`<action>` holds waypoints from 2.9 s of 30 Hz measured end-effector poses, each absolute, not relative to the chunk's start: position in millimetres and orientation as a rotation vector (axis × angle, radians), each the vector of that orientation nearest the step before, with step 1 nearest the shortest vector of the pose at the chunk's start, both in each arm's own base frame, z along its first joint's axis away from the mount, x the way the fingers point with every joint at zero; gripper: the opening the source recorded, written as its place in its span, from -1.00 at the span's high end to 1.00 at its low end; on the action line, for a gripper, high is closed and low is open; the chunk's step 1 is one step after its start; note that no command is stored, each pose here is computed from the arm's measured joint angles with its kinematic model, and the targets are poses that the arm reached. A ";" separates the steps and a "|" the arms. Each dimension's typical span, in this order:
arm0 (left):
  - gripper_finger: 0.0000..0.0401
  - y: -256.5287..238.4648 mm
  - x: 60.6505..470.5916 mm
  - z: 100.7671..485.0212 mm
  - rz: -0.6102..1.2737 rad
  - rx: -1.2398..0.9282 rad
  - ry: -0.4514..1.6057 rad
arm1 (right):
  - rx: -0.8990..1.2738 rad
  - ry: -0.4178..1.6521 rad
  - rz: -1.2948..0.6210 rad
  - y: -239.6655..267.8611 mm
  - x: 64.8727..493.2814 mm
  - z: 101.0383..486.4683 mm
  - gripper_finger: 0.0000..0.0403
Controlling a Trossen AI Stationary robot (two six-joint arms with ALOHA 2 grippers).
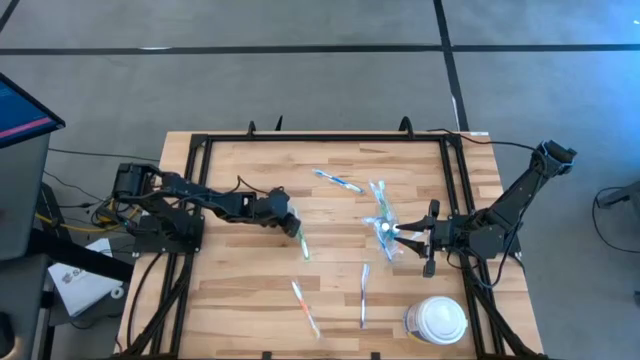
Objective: Pick & Place toothbrushing station
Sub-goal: Put the green toothbrush into the transparent organizer
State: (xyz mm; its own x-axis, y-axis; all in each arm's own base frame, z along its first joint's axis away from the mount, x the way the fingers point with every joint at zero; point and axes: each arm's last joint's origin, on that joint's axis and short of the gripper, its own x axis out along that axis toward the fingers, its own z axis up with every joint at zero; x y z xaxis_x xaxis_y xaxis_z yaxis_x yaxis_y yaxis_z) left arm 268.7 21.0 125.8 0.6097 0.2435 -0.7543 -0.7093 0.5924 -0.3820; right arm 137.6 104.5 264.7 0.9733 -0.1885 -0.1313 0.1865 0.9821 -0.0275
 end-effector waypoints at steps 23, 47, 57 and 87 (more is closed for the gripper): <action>0.95 25.5 275.9 112.6 0.632 -0.711 0.686 | -0.013 0.132 -0.191 104.5 137.6 264.7 0.39; 1.00 -14.8 288.5 188.0 0.282 -0.445 0.253 | 0.062 0.122 -0.239 98.2 142.3 265.0 0.39; 1.00 -38.5 290.2 216.5 0.138 -0.287 0.054 | 0.077 0.124 -0.215 91.1 158.4 263.9 0.39; 1.00 -76.3 356.7 258.5 0.021 -0.067 -0.085 | 0.011 0.072 -0.088 91.6 219.1 259.2 0.39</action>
